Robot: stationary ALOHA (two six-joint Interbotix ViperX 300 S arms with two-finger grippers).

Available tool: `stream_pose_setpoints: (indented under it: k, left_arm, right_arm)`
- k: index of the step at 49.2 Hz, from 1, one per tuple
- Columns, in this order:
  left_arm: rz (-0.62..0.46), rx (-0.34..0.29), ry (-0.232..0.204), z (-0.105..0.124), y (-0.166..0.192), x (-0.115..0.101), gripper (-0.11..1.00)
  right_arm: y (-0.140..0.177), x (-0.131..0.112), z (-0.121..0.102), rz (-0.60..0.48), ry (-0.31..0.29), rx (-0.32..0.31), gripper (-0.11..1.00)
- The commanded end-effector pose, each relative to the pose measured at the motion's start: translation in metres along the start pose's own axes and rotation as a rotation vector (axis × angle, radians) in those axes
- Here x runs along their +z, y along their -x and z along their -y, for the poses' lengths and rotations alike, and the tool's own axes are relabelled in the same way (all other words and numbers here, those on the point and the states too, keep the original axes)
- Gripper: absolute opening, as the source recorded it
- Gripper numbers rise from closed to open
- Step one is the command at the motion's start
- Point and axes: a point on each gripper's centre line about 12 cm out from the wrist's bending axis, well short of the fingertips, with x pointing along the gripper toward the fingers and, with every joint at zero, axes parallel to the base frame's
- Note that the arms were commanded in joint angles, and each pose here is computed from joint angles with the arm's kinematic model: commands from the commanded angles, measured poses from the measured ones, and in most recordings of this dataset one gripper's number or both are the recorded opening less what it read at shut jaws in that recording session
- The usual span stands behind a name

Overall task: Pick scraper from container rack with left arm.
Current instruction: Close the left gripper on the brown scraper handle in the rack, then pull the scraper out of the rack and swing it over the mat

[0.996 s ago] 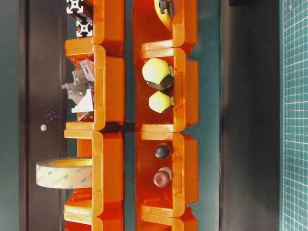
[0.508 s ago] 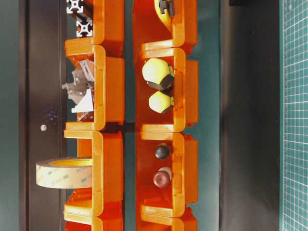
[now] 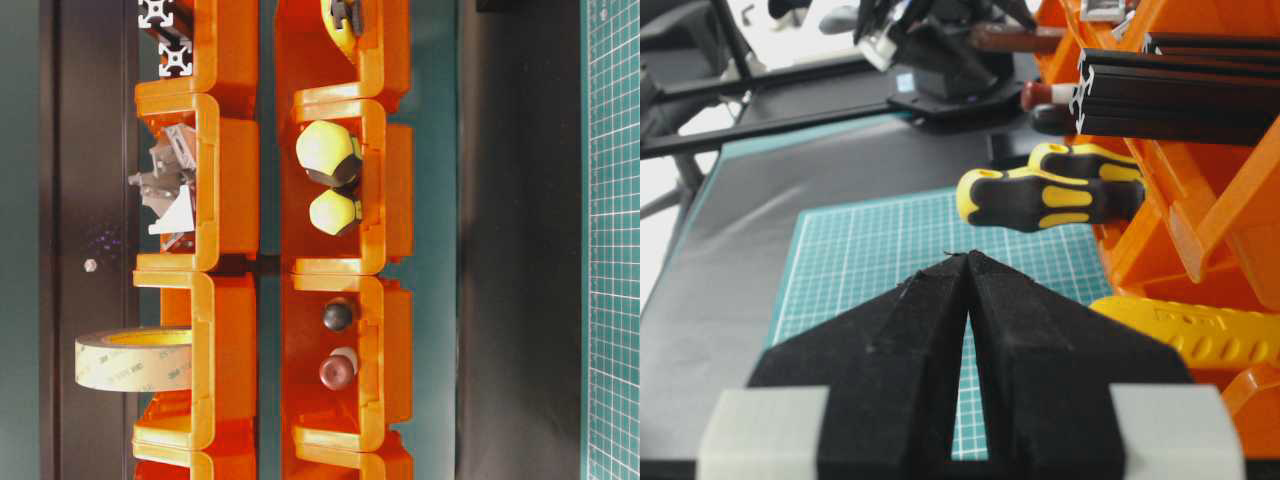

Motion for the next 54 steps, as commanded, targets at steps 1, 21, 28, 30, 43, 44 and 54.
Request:
stream_pose_setpoints:
  k: [1, 21, 28, 30, 43, 44, 54]
  left_arm:
    - [0.022, -0.008, 0.019, -0.002, 0.005, 0.005, 0.55]
    - [0.137, 0.014, 0.014, -0.026, 0.073, 0.045, 0.30]
    - [0.152, 0.032, -0.065, -0.031, 0.103, 0.052, 0.21]
    - [0.163, 0.033, -0.098, -0.031, 0.111, 0.054, 0.21]
    - [0.289, 0.005, -0.182, -0.038, 0.173, 0.075, 0.20]
    - [0.301, 0.001, -0.181, -0.037, 0.176, 0.078, 0.21]
    - [0.484, -0.062, -0.210, -0.009, 0.190, 0.122, 0.21]
  right_arm:
    - [-0.001, 0.004, 0.000, 0.008, -0.002, 0.000, 0.00]
    - [0.000, 0.003, 0.000, 0.005, -0.002, -0.001, 0.00]
    - [0.000, 0.002, 0.000, 0.002, -0.002, -0.003, 0.00]
    - [0.000, 0.000, 0.001, -0.001, -0.004, -0.006, 0.00]
    - [0.004, 0.006, 0.002, 0.029, -0.005, -0.009, 0.00]
    - [0.005, 0.007, 0.002, 0.033, -0.005, -0.010, 0.00]
    - [0.007, 0.008, 0.002, 0.031, -0.031, -0.011, 0.00]
